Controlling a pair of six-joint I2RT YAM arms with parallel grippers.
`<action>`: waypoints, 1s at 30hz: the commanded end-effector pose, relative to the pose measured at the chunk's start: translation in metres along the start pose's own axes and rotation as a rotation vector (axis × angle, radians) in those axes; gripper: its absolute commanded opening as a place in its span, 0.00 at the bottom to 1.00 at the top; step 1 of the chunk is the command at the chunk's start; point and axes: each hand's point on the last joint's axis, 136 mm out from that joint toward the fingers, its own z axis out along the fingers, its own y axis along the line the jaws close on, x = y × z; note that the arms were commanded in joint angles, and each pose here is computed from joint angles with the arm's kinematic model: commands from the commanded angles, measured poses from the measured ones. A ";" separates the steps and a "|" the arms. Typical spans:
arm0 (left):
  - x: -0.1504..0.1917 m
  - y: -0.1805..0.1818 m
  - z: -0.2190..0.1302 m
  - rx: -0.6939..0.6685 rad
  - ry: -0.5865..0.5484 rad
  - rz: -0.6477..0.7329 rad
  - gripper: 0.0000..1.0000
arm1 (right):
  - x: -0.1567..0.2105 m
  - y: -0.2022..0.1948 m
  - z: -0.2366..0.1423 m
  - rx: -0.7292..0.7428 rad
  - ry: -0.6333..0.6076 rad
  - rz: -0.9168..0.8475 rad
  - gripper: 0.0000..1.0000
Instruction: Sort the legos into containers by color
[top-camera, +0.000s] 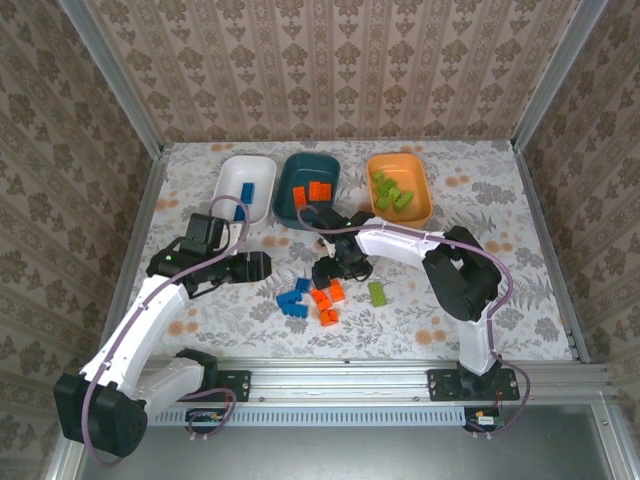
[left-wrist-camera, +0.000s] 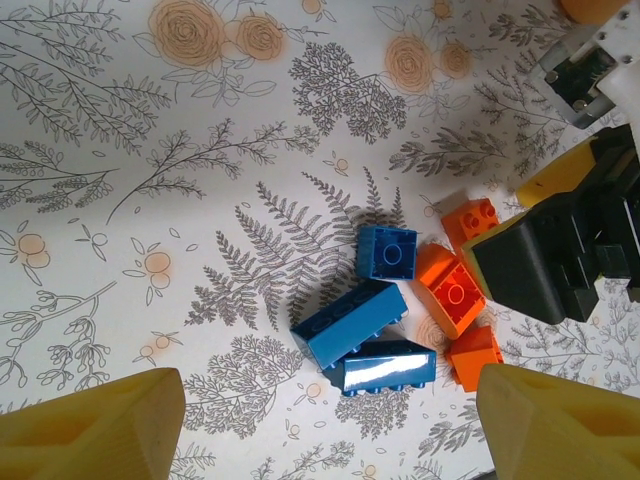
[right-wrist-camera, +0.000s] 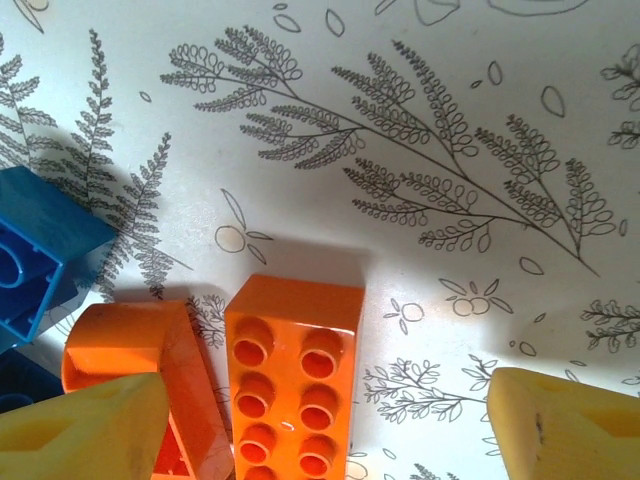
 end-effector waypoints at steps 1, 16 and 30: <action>0.001 0.001 0.001 0.011 0.007 0.015 0.78 | -0.004 -0.010 0.002 0.034 0.002 0.037 0.81; 0.002 0.002 0.004 0.017 0.017 0.005 0.78 | 0.009 -0.017 0.021 0.062 0.057 0.016 0.74; 0.003 0.001 0.007 0.033 0.020 -0.006 0.78 | 0.016 -0.003 0.025 0.064 0.056 -0.022 0.65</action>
